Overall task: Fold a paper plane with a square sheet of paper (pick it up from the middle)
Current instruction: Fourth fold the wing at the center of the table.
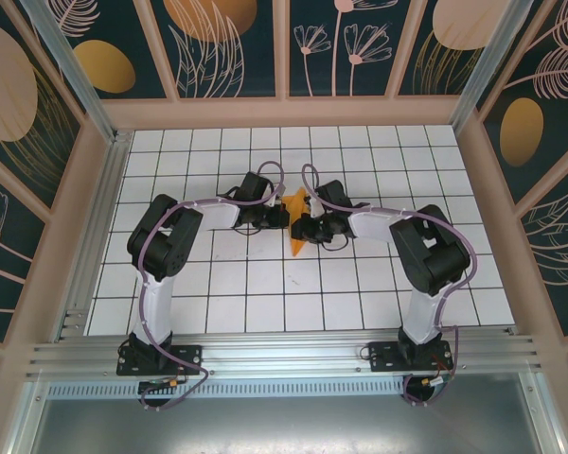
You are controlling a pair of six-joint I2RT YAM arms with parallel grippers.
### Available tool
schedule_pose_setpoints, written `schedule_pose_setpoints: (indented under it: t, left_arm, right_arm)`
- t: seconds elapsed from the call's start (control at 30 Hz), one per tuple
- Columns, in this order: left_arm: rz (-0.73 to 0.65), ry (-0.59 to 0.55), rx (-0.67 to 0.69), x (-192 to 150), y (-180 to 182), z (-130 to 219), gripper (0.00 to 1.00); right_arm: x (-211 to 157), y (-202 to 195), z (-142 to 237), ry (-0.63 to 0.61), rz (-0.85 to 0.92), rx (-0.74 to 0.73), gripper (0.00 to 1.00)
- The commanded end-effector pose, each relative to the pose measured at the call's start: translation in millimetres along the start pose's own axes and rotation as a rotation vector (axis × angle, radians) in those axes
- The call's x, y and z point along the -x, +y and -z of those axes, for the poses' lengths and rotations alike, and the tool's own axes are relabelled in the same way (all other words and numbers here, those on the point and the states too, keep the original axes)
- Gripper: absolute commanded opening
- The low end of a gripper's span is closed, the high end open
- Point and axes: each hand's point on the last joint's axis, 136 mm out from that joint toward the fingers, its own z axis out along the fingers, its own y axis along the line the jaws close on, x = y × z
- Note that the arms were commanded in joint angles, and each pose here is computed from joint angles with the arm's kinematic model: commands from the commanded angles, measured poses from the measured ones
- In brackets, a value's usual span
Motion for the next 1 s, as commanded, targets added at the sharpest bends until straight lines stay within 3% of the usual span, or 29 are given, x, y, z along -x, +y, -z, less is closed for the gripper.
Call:
schedule_pose_setpoints:
  t: [0.0, 0.43, 0.77, 0.97]
  left_arm:
    - [0.057, 0.056, 0.164, -24, 37, -6, 0.00]
    - [0.056, 0.034, 0.120, -14, 20, -4, 0.00]
    - [0.064, 0.045, 0.146, -20, 27, -6, 0.00]
    - [0.064, 0.049, 0.152, -20, 27, -8, 0.00]
  right_arm:
    - [-2, -6, -3, 0.028, -0.015, -0.035, 0.22]
    - [-12, -22, -5, 0.038, -0.043, -0.054, 0.22]
    - [4, 21, 14, -0.025, 0.038, 0.075, 0.22]
    - [-2, 5, 3, 0.011, 0.011, 0.017, 0.22]
